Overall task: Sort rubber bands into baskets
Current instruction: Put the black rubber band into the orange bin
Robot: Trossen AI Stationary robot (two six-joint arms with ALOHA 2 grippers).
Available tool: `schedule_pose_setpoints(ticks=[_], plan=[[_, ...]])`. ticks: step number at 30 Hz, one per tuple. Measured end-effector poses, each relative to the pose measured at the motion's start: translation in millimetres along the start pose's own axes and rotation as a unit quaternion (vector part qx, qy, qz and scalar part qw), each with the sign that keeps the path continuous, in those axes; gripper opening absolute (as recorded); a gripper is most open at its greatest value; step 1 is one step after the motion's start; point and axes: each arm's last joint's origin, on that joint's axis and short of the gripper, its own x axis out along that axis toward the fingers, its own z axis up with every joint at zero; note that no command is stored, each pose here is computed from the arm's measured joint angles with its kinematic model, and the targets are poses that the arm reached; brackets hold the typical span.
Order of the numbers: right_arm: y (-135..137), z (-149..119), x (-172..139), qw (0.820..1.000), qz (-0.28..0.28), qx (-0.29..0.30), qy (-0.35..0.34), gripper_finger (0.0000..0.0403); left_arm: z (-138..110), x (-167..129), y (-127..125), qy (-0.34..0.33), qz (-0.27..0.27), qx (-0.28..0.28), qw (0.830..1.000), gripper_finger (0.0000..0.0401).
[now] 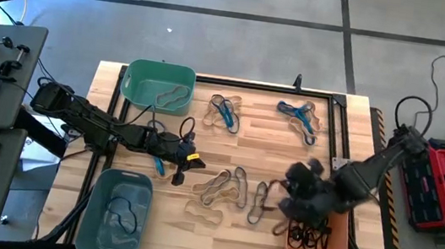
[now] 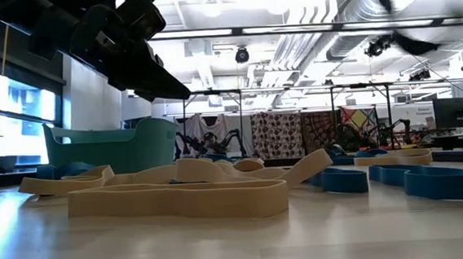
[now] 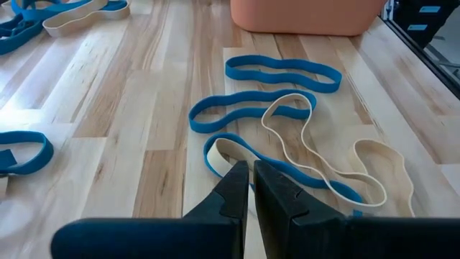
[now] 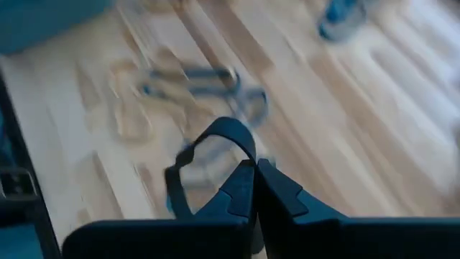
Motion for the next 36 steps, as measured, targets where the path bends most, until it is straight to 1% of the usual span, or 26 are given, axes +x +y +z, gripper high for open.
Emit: schedule_pose_setpoints(ticks=[3,6,8,12,16,19,24,27,29,31,36], plan=[[-8.1,-19.0,-9.2,0.997,-0.042,0.035,0.057,0.0000,0.0,0.0,0.0,0.000,0.000,0.000,1.000,0.0017],[-16.9,-35.7,-14.1,0.987,-0.092,0.064,0.115,0.0000,0.0,0.0,0.1,0.000,0.000,0.000,1.000,0.0017],[-19.4,-45.8,-15.8,0.980,-0.111,0.078,0.148,0.0000,0.0,0.0,0.1,0.000,0.000,-0.002,1.000,0.0017],[-17.5,-65.8,-10.6,0.971,-0.114,0.077,0.194,0.0000,0.0,0.0,0.0,0.000,0.000,-0.002,1.000,0.0017],[-11.9,-87.6,4.3,0.965,-0.087,0.073,0.237,0.0000,0.4,0.0,0.0,-0.002,0.000,-0.002,1.000,0.0017],[-10.0,-104.0,17.3,0.954,-0.071,0.079,0.280,0.0000,0.7,0.0,0.0,-0.003,0.000,-0.001,1.000,0.0017],[-15.6,-124.8,35.0,0.943,-0.077,0.074,0.315,0.0000,0.6,0.0,0.0,-0.003,0.000,-0.001,1.000,0.0017],[-19.4,-129.7,38.4,0.936,-0.092,0.076,0.331,0.0004,0.6,0.0,0.0,-0.003,0.000,-0.001,1.000,0.0017],[-19.1,-129.1,37.0,0.934,-0.092,0.075,0.336,0.0017,0.6,0.0,0.0,-0.003,0.000,-0.001,1.000,0.0017],[-18.3,-125.1,31.4,0.934,-0.097,0.073,0.336,0.0039,0.6,0.0,0.0,-0.003,0.000,-0.001,1.000,0.0017],[-17.1,-105.5,10.6,0.935,-0.115,0.076,0.328,0.0111,2.0,0.0,0.2,-0.010,0.000,-0.001,1.000,0.0017]])
